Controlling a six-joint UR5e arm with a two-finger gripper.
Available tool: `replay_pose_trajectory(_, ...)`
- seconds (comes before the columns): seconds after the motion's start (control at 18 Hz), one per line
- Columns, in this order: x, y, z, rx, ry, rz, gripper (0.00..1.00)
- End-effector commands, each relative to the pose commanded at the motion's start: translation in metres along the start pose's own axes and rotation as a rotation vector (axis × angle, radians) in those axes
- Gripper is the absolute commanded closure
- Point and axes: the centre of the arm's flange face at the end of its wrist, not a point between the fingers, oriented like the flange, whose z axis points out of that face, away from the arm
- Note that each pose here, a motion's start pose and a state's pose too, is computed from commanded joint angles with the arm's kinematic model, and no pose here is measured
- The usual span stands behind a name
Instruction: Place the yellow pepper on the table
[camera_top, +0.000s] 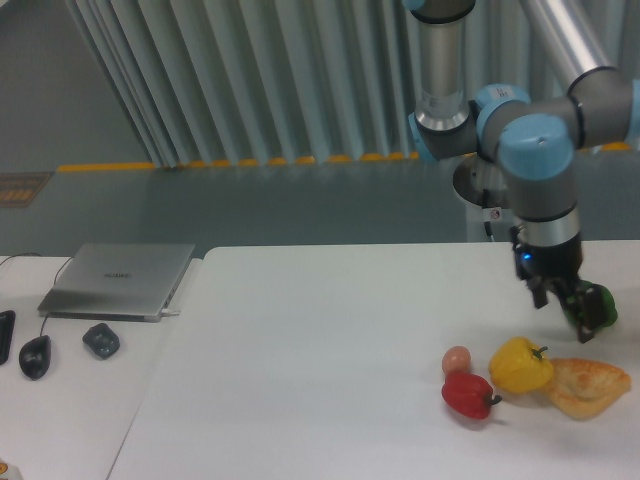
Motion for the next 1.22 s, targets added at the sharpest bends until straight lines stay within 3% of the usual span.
replay_pose_trajectory(0.33,-0.013,0.067,0.002,0.063,0.070,0.144,0.00)
replay_pose_trajectory(0.83,-0.016,0.089,0.017,0.073,0.091,0.212,0.00)
replay_pose_trajectory(1.22,-0.016,0.088,0.019,0.078,0.093,0.213,0.00)
